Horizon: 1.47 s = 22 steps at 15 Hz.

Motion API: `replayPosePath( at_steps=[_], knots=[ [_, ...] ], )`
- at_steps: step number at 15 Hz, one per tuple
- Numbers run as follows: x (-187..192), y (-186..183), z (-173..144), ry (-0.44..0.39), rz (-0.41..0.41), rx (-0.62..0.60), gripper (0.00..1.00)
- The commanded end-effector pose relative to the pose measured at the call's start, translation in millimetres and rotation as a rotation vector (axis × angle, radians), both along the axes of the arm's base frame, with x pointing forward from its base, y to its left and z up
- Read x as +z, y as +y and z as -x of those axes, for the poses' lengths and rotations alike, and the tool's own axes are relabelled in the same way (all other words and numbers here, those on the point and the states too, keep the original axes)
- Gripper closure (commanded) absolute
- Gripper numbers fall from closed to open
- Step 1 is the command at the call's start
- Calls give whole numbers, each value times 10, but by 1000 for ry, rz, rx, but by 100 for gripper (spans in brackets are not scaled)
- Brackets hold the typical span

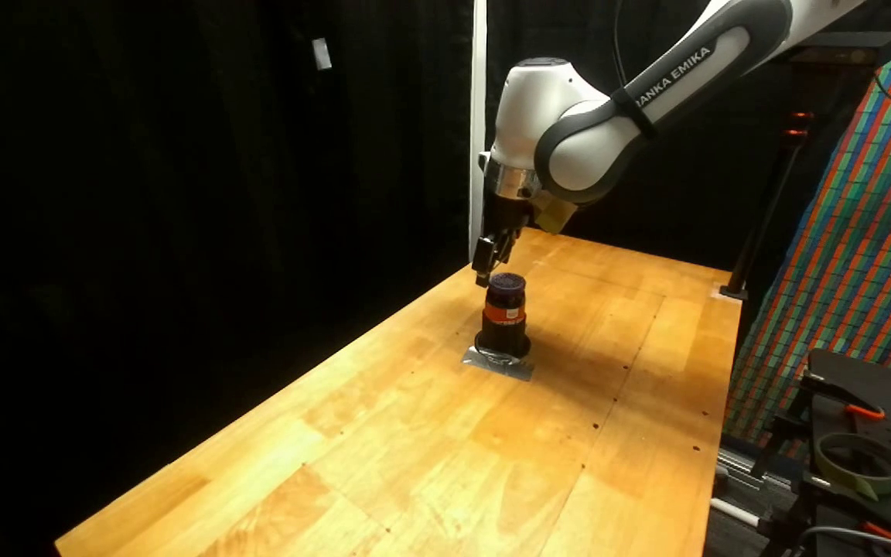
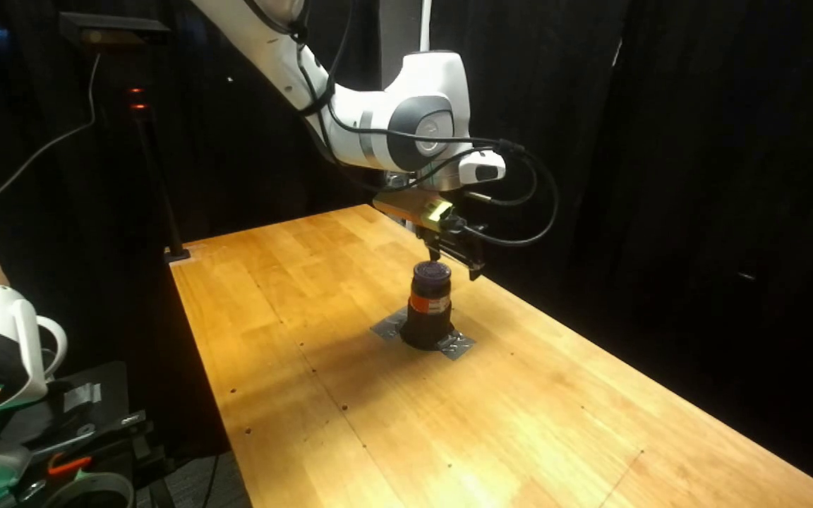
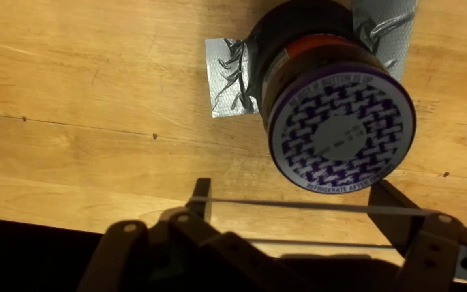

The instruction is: Put the rubber band around the brown cup

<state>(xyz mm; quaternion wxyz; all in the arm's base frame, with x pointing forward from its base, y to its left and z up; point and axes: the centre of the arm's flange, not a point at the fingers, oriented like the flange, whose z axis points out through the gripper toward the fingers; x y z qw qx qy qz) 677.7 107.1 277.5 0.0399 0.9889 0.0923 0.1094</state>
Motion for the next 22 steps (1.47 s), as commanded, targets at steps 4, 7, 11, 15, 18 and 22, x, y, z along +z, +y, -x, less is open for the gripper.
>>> replayPosePath(
  at_steps=[4, 7, 11, 15, 18, 22],
  knots=[
    [-216, -7, -114, 12, -57, -41, 0],
    [-298, -17, -70, 23, -62, -50, 0],
    [-303, -15, -8, 37, -66, -50, 0],
    [-228, -58, 138, 64, -67, -84, 0],
    [-283, -144, 235, 123, -87, -111, 0],
    [-288, -210, 374, 131, -109, -143, 0]
  ],
)
